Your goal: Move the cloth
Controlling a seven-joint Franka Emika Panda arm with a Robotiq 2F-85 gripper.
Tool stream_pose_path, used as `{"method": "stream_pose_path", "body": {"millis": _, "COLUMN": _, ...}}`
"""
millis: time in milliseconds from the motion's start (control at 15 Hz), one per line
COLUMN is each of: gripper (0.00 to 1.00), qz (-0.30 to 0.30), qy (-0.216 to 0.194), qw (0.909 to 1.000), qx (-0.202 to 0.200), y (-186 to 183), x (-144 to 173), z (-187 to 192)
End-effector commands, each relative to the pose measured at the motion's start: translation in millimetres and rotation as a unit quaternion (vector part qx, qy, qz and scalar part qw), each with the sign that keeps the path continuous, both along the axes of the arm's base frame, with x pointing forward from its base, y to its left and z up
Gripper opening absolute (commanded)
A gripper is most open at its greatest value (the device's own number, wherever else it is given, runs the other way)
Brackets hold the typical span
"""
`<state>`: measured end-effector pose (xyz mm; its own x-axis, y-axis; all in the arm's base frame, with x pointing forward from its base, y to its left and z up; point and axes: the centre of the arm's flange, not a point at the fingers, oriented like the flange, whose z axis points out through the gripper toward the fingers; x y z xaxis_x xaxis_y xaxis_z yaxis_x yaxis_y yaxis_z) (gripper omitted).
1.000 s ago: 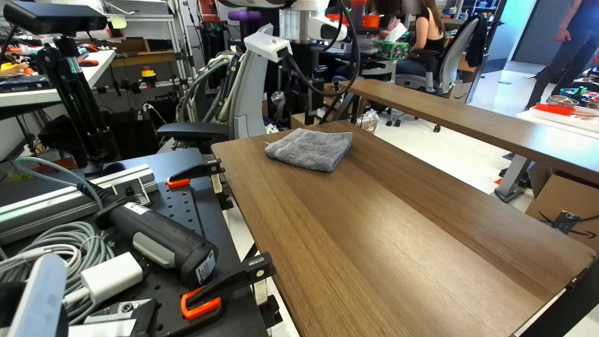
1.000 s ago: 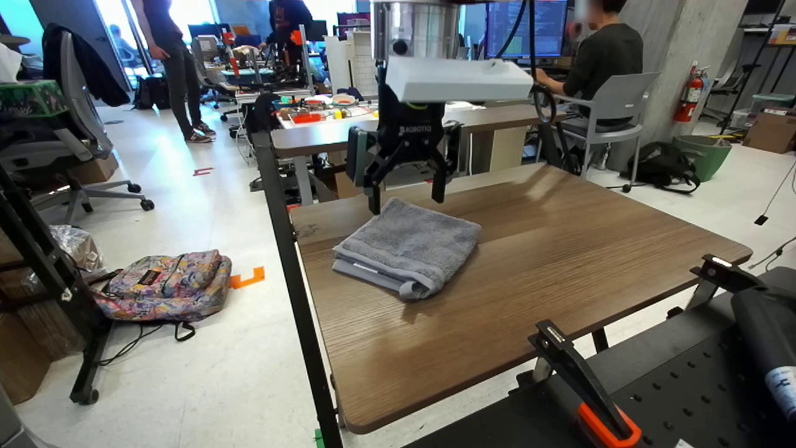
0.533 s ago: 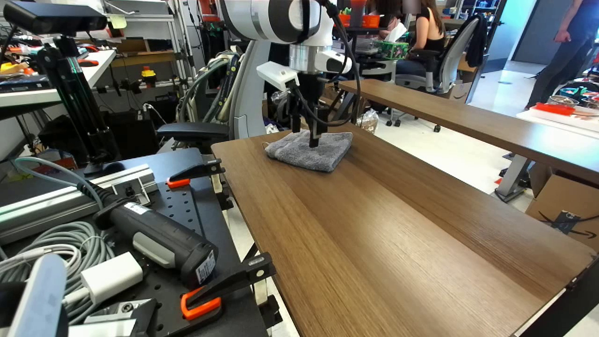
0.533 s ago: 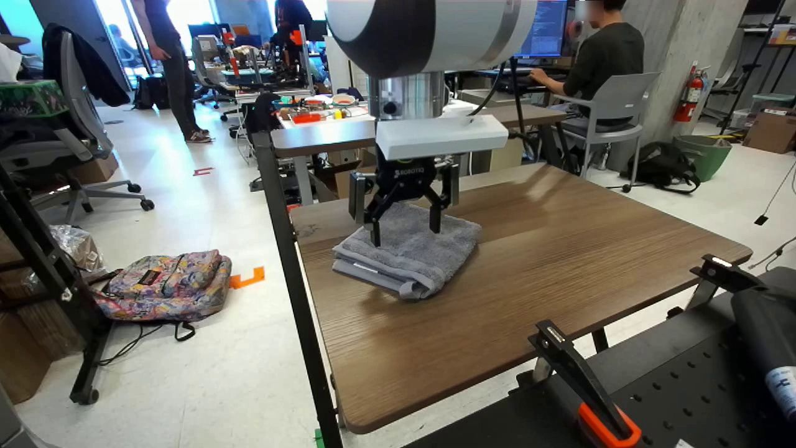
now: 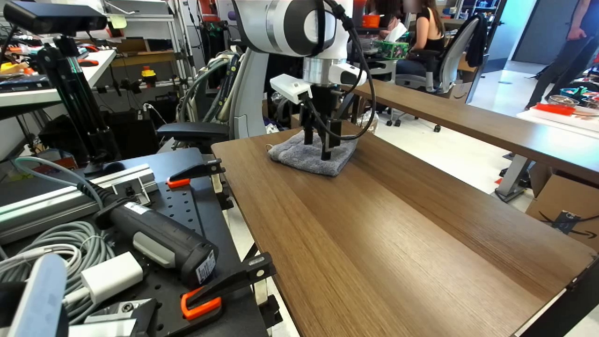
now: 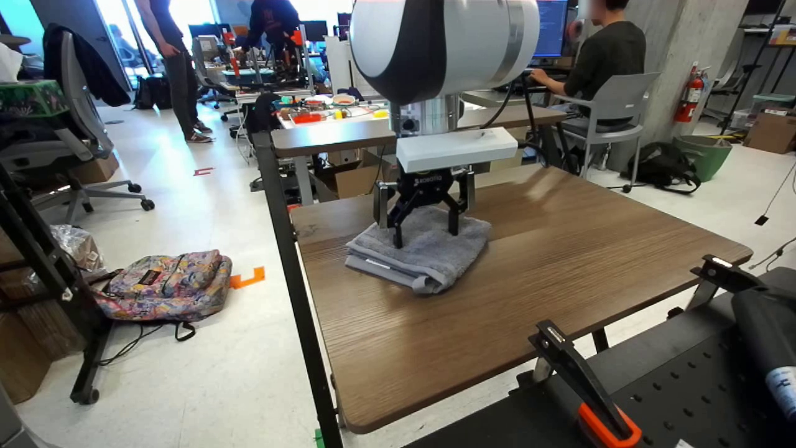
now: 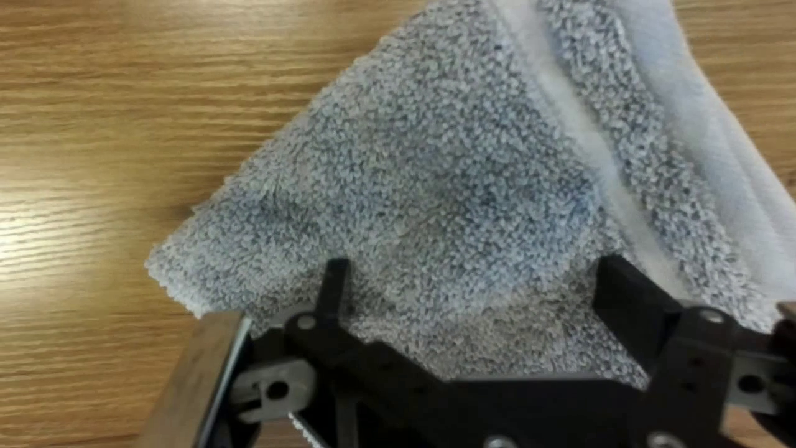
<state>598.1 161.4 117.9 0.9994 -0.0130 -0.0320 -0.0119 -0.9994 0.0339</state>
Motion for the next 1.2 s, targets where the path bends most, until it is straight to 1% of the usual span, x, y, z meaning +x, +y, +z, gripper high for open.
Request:
{"method": "stream_pose_path", "body": {"millis": 0, "gripper": 1.00, "qz": -0.017, "qy": 0.019, "qw": 0.9994, "qx": -0.022, "y": -30, "x": 7, "z": -9}}
{"method": "stream_pose_path", "body": {"millis": 333, "gripper": 1.00, "qz": -0.053, "qy": 0.049, "qw": 0.9965, "qx": -0.042, "y": -93, "x": 9, "z": -14}}
{"method": "stream_pose_path", "body": {"millis": 533, "gripper": 1.00, "qz": -0.086, "qy": 0.055, "qw": 0.9934, "qx": -0.052, "y": -141, "x": 15, "z": -12}}
{"method": "stream_pose_path", "body": {"millis": 800, "gripper": 1.00, "qz": -0.135, "qy": 0.063, "qw": 0.9869, "qx": -0.062, "y": -208, "x": 20, "z": -13}}
{"method": "stream_pose_path", "body": {"millis": 933, "gripper": 1.00, "qz": -0.152, "qy": 0.066, "qw": 0.9843, "qx": -0.062, "y": -228, "x": 20, "z": -11}}
{"method": "stream_pose_path", "body": {"millis": 1133, "gripper": 1.00, "qz": -0.161, "qy": 0.067, "qw": 0.9832, "qx": -0.055, "y": -237, "x": 22, "z": -1}}
